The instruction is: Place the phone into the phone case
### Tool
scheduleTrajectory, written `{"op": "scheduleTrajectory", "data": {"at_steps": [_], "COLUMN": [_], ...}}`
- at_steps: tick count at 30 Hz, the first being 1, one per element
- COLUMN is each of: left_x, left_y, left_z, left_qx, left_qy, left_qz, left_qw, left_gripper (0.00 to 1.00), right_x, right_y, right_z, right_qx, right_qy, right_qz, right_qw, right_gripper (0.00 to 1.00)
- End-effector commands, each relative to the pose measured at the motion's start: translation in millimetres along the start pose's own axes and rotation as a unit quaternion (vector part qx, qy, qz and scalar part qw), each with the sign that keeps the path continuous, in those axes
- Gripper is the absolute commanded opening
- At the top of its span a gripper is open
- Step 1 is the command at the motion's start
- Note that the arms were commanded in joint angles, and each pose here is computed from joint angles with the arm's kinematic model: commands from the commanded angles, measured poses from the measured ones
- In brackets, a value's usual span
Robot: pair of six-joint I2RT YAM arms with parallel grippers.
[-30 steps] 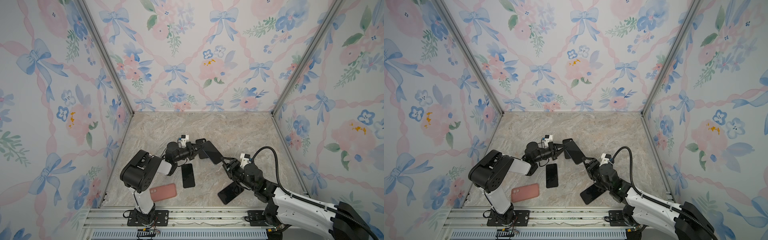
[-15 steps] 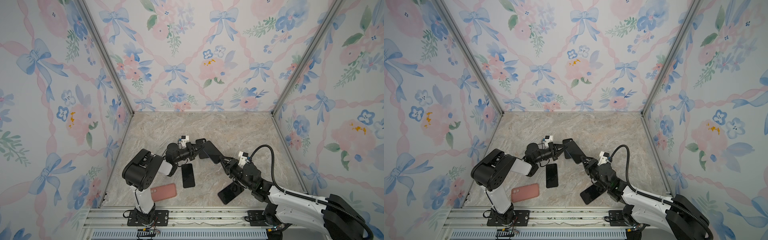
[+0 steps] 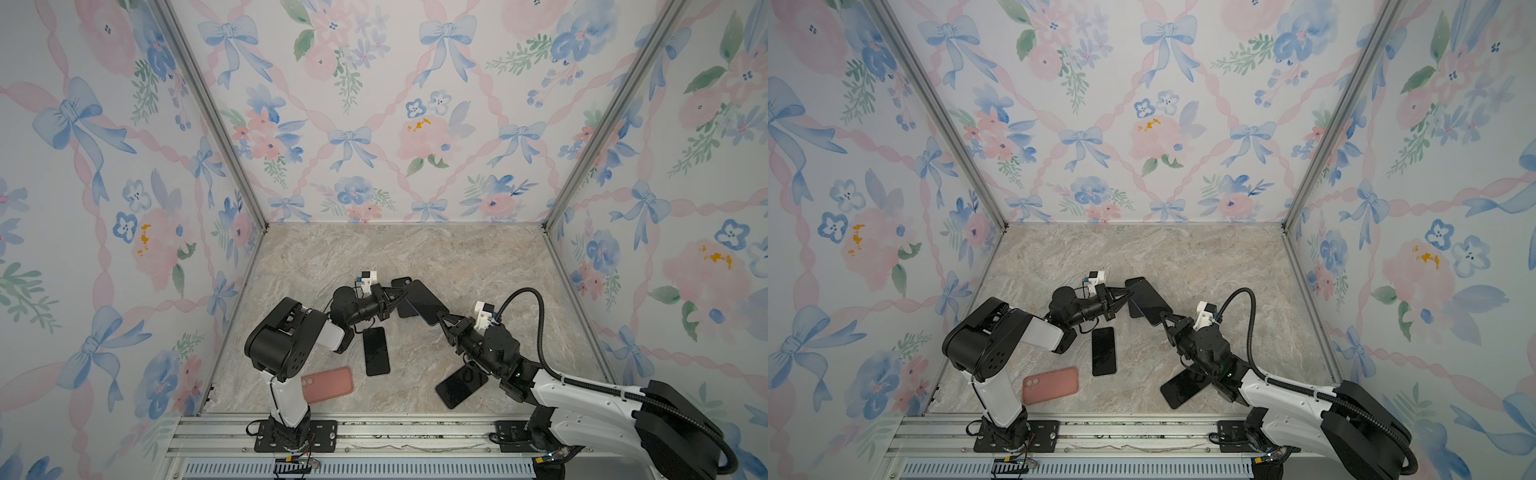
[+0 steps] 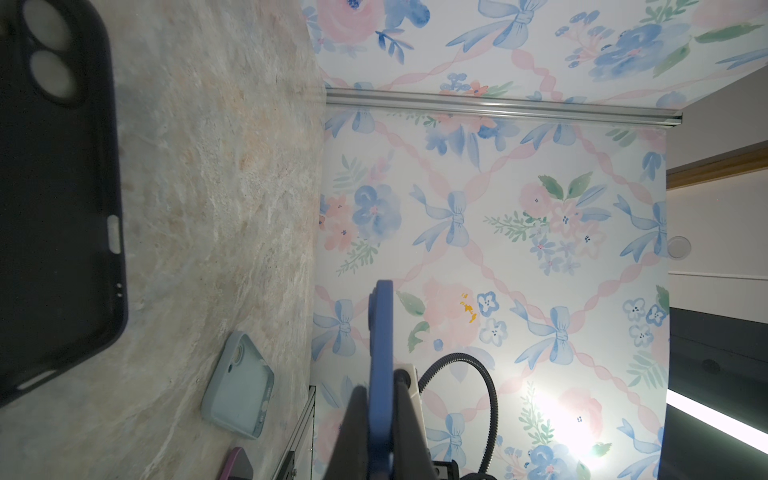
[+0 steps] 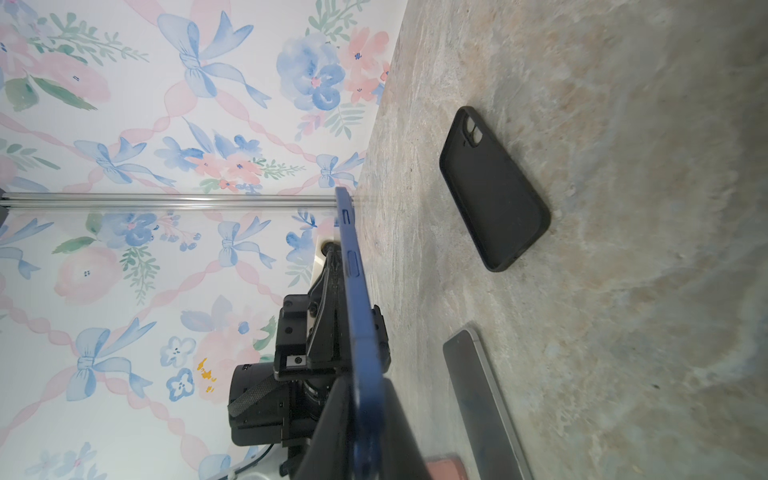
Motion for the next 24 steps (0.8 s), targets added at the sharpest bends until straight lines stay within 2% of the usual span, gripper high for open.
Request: {"op": "scheduleTrajectory", "data": {"at_steps": [1, 2, 7, 9, 15, 18, 21, 24], "left_x": [-4, -4, -5, -6, 11, 28, 48, 66], "left_y": [2, 2, 1, 0, -3, -8, 2, 15], "left_z": [-10, -10, -5, 2, 22, 32, 26, 25], "left_qx": [-0.027, -0.027, -0.018, -0.001, 0.094, 0.174, 0.237, 0.318], "left_qy": [0.023, 0.024, 0.037, 0.041, 0.079, 0.110, 0.150, 0.187], "left_qz": [0.011, 0.011, 0.017, 0.021, 0.043, 0.050, 0.063, 0.091], "left_qw": [0.999, 0.999, 0.999, 0.999, 0.991, 0.977, 0.958, 0.925], "left_gripper": [0.00, 0.00, 0.28, 0.33, 0.37, 0.38, 0.42, 0.46], "right_x": [-1, -1, 4, 7, 18, 23, 27, 33], "right_y": [0, 0, -4, -5, -9, -9, -8, -5], "right_z": [-2, -2, -2, -1, 0, 3, 7, 12], "right_qx": [0.001, 0.000, -0.016, -0.023, -0.065, -0.068, -0.067, -0.064], "right_qy": [-0.010, -0.011, -0.021, -0.028, -0.057, -0.072, -0.087, -0.098], "right_qz": [-0.004, -0.004, -0.010, -0.013, -0.015, -0.006, -0.002, 0.007], "right_qw": [1.000, 1.000, 1.000, 0.999, 0.996, 0.995, 0.994, 0.993], "right_gripper": [0.10, 0.09, 0.04, 0.03, 0.00, 0.00, 0.00, 0.00]}}
Point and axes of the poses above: each gripper's point midway between its finger pads, its own y axis out along the fingers, its own z axis along the line the jaws close on, x = y × z, the point moved 8 cm from there along -y, back along the fingers, and after that the axes turned 7 degrees about y, right-handed, at the moved point
